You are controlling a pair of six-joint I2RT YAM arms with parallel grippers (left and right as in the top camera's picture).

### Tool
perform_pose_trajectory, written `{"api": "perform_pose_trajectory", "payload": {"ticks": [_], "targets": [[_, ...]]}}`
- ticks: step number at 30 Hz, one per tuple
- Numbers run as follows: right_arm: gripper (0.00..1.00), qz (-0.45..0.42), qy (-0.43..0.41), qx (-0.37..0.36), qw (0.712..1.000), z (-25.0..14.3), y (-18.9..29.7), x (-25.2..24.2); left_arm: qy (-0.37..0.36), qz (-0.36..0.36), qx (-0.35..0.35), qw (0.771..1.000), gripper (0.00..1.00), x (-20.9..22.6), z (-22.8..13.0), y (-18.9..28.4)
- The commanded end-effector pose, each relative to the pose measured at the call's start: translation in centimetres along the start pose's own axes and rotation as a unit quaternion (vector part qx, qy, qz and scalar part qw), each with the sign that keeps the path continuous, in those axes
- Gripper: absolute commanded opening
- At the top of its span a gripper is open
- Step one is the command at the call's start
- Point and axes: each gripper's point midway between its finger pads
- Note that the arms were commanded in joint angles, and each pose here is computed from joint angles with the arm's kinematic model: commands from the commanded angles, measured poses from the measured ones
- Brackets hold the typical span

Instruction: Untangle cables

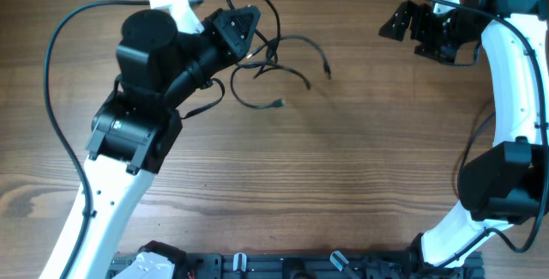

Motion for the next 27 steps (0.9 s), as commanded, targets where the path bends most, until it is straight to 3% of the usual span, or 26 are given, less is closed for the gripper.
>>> {"api": "perform_pose_trajectory", "payload": {"ticks": [1, 5, 8, 11, 14, 19, 27], "targets": [[1.00, 0.000, 0.014, -0.013, 1.000, 0.2, 1.0, 1.3, -0.017, -0.051, -0.012, 0.999, 0.04, -3.4, 0.5, 1.8], [1.00, 0.040, 0.042, 0.007, 0.998, -0.7, -0.2, 5.2, -0.017, -0.050, -0.027, 0.998, 0.04, -3.5, 1.0, 1.7], [0.99, 0.086, 0.079, 0.017, 0.993, -1.3, -1.3, 9.5, 0.046, 0.022, -0.074, 0.996, 0.04, -0.1, 2.3, 1.7], [0.98, 0.098, 0.077, 0.028, 0.992, -2.0, -2.3, 12.6, 0.120, 0.136, -0.134, 0.974, 0.04, 5.5, 3.3, 2.4], [0.98, 0.115, 0.125, 0.035, 0.985, -3.0, -3.4, 16.0, 0.176, 0.192, -0.152, 0.954, 0.04, 8.9, 3.4, 2.6], [0.99, 0.103, 0.197, 0.043, 0.974, -4.9, -5.1, 19.9, 0.231, 0.163, -0.165, 0.945, 0.04, 8.4, 4.5, 2.6], [0.89, 0.159, 0.147, 0.088, 0.972, -7.6, -7.4, 21.4, 0.236, 0.105, -0.142, 0.956, 0.04, 6.1, 5.5, 2.1]]}}
Point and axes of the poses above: each gripper's point midway between its finger pads, its own y axis back along the fingers, its own x axis along the line the jaws close on, z = x × y, and after that the axes turned 13 degrees about y, right-handed
